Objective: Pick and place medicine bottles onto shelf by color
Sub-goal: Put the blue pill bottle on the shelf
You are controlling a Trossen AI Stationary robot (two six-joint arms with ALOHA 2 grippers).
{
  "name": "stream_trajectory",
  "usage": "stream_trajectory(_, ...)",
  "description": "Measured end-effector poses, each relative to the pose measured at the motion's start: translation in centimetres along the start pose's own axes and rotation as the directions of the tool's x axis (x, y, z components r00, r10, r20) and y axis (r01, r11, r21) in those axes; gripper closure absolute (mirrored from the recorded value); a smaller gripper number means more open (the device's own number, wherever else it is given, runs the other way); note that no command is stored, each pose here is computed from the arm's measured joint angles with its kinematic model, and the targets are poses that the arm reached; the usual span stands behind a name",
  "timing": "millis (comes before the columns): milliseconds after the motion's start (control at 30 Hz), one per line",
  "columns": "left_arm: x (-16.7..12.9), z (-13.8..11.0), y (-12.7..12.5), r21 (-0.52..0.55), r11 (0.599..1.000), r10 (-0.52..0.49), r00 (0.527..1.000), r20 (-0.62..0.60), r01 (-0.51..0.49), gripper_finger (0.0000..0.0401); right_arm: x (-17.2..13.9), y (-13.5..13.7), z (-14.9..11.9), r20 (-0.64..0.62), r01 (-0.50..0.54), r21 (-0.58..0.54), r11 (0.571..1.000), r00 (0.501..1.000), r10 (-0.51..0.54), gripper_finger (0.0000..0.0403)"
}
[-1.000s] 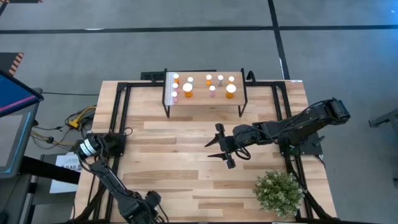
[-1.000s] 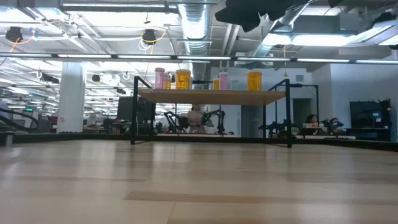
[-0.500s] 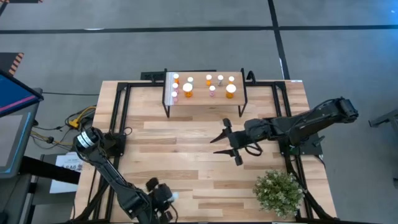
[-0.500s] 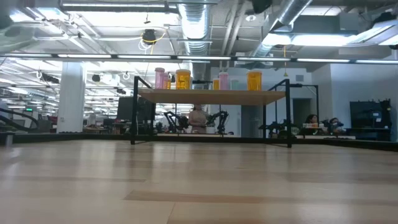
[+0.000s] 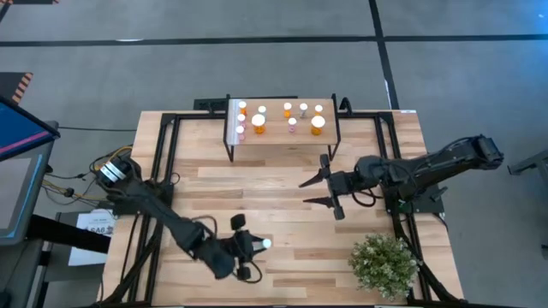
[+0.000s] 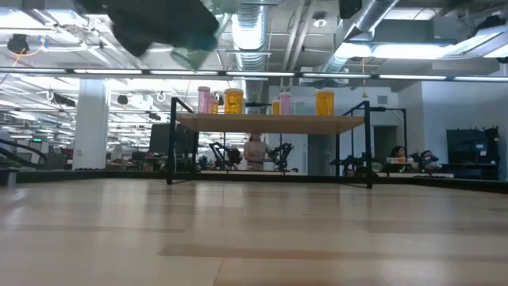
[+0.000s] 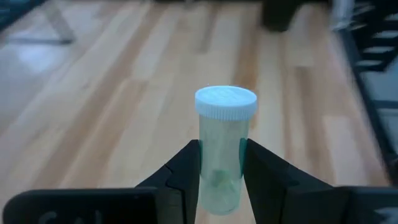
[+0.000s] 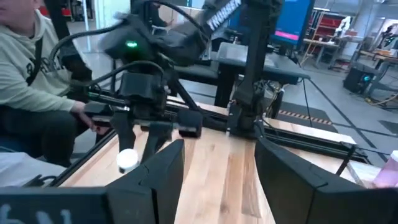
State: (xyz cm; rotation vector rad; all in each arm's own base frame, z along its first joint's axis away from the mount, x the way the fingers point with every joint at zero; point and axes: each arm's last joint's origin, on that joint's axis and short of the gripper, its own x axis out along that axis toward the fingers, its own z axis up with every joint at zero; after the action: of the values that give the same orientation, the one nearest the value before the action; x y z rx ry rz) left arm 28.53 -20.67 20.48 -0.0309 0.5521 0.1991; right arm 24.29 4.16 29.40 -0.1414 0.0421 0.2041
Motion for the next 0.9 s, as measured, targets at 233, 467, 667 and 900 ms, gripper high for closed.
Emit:
stream_trajectory(233, 2.4, -0.8, 5.1, 0.005, 0.987, -0.158, 0.95, 0.269, 0.163, 0.0309, 0.2, 0.0, -0.3, 0.018, 0.002, 0.007, 1.0, 1.0, -0.002, 0.0186)
stream_trajectory(467, 3.5, -0.6, 10.8, 0.019, 0.974, -0.205, 0.844, 0.495, 0.226, 0.0309, 1.4, -1.0, -0.9, 0.045, 0.047, 0.043, 0.998, 0.998, -0.049, 0.0186)
stream_trajectory(667, 4.7, -0.2, 13.6, 0.016, 0.967, -0.228, 0.838, 0.496, 0.254, 0.0309, 3.0, -2.2, -2.6, 0.025, 0.085, 0.097, 0.992, 0.996, -0.088, 0.0186)
stream_trajectory(900, 4.9, -0.1, 14.1, 0.021, 0.955, -0.267, 0.831, 0.488, 0.295, 0.0309, 4.0, -2.9, -3.9, 0.018, 0.022, 0.171, 0.985, 1.0, -0.025, 0.0169)
